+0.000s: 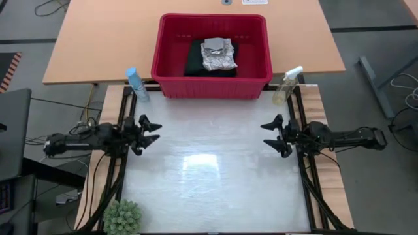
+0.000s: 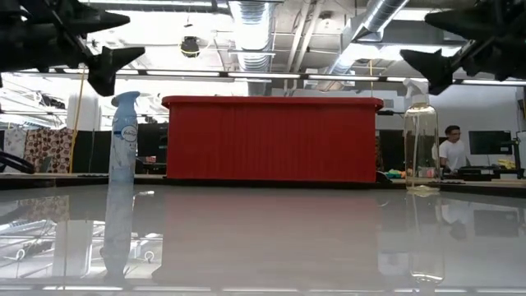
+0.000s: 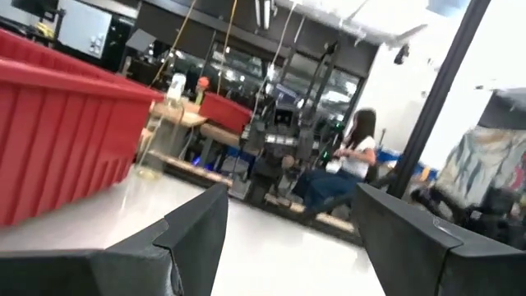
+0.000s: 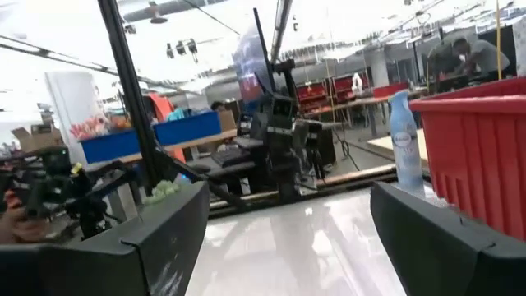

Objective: Fold laundry
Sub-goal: Return to Home Position

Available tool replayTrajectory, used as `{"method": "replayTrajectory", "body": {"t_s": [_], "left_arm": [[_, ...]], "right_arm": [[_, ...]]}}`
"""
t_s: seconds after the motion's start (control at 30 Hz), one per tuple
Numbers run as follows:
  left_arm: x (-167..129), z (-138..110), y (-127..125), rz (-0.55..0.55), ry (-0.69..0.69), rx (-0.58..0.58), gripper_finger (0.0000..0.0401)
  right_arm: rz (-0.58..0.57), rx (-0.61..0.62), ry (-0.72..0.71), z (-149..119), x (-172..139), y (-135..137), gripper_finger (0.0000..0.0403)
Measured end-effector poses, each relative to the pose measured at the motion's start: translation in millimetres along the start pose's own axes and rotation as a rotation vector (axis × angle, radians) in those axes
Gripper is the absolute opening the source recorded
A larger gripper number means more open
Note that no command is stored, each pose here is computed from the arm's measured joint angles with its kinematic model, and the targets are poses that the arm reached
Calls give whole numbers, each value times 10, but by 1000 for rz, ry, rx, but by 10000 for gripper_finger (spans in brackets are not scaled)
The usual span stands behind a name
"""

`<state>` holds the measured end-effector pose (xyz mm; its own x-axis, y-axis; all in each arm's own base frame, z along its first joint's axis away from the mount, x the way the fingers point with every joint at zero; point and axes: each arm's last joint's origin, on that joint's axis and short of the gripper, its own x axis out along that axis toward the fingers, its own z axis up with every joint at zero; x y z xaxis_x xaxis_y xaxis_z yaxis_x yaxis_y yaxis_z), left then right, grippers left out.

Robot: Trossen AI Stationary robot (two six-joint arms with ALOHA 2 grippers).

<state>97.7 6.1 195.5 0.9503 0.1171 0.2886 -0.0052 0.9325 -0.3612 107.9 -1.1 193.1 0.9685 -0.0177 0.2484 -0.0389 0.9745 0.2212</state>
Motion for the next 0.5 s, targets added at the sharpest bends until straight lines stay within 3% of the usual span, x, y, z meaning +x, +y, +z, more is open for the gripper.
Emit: {"method": "replayTrajectory", "body": {"t_s": [0.3, 0.5], "left_arm": [[-22, -96, -76, 58, 54, 20, 249], [-25, -132, -95, -16, 109, 7, 249]], "right_arm": [[-30, -78, 102, -105, -13, -28, 359], [-48, -81, 178, -179, -24, -46, 359]]}}
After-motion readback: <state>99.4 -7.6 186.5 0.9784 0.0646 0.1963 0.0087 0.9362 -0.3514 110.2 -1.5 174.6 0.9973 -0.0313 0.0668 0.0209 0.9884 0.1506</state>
